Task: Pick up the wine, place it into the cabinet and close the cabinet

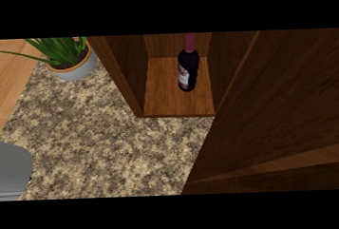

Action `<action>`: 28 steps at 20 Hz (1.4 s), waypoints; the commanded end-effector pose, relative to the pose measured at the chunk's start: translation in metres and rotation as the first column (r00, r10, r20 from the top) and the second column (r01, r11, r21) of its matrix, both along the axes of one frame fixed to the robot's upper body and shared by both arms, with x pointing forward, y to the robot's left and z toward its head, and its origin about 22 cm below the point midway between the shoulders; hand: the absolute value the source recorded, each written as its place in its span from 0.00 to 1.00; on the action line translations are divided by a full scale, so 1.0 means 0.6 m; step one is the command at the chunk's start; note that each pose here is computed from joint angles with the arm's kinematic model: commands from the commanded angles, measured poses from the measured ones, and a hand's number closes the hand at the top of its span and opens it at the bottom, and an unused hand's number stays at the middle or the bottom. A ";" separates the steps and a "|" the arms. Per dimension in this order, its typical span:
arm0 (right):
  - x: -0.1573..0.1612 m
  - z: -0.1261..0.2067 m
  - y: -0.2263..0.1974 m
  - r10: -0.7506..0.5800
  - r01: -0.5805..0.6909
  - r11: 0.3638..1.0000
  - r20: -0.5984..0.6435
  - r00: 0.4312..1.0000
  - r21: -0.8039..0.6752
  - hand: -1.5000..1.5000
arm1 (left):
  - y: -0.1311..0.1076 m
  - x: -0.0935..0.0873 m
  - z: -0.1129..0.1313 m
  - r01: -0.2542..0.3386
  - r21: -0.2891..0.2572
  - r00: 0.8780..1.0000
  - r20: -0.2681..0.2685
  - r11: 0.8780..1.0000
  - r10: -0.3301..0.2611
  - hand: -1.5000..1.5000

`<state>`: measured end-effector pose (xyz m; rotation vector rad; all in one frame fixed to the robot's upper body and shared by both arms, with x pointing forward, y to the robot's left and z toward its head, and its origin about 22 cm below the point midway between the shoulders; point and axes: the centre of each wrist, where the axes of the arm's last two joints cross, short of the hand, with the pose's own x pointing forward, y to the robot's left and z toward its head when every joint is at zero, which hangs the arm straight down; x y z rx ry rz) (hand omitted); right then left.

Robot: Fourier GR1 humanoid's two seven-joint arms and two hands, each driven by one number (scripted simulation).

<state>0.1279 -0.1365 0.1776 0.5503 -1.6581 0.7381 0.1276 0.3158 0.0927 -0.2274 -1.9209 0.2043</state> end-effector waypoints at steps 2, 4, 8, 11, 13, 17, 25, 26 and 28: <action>0.004 0.014 0.069 -0.001 0.003 1.000 0.087 0.996 -0.026 1.00 | 0.037 -0.028 0.014 -0.014 0.022 1.000 0.007 1.000 0.014 0.00; 0.000 0.021 0.082 -0.014 0.018 0.999 0.114 0.993 -0.029 1.00 | 0.079 -0.030 0.017 -0.003 0.019 1.000 0.022 1.000 0.002 0.00; 0.043 0.030 0.140 -0.032 0.040 0.998 0.143 0.989 -0.050 1.00 | 0.085 -0.010 0.048 0.016 0.032 0.999 0.041 0.999 -0.017 0.00; 0.070 0.023 0.176 -0.078 0.084 0.996 0.134 0.988 -0.038 1.00 | 0.092 -0.023 0.050 0.035 -0.003 0.999 0.028 0.999 -0.035 0.00; 0.102 0.052 0.188 -0.107 0.114 0.993 0.147 0.983 -0.034 1.00 | 0.097 -0.028 0.052 0.040 0.024 0.999 0.030 0.999 -0.041 0.00; 0.163 0.053 0.211 -0.145 0.156 0.986 0.170 0.975 -0.052 1.00 | 0.077 -0.025 0.037 0.052 0.011 0.998 0.033 0.999 -0.052 0.00; 0.268 0.080 0.201 -0.217 0.230 0.971 0.176 0.960 -0.059 1.00 | 0.137 -0.037 0.031 0.067 0.016 0.998 0.001 0.998 -0.067 0.00; 0.288 0.092 0.211 -0.217 0.236 0.969 0.192 0.957 -0.078 1.00 | 0.111 -0.008 0.057 0.070 0.026 0.998 0.000 0.997 -0.070 0.00; 0.318 0.080 0.204 -0.263 0.284 0.957 0.227 0.938 -0.064 1.00 | 0.097 -0.006 0.055 0.093 0.025 0.995 -0.030 0.995 -0.093 0.00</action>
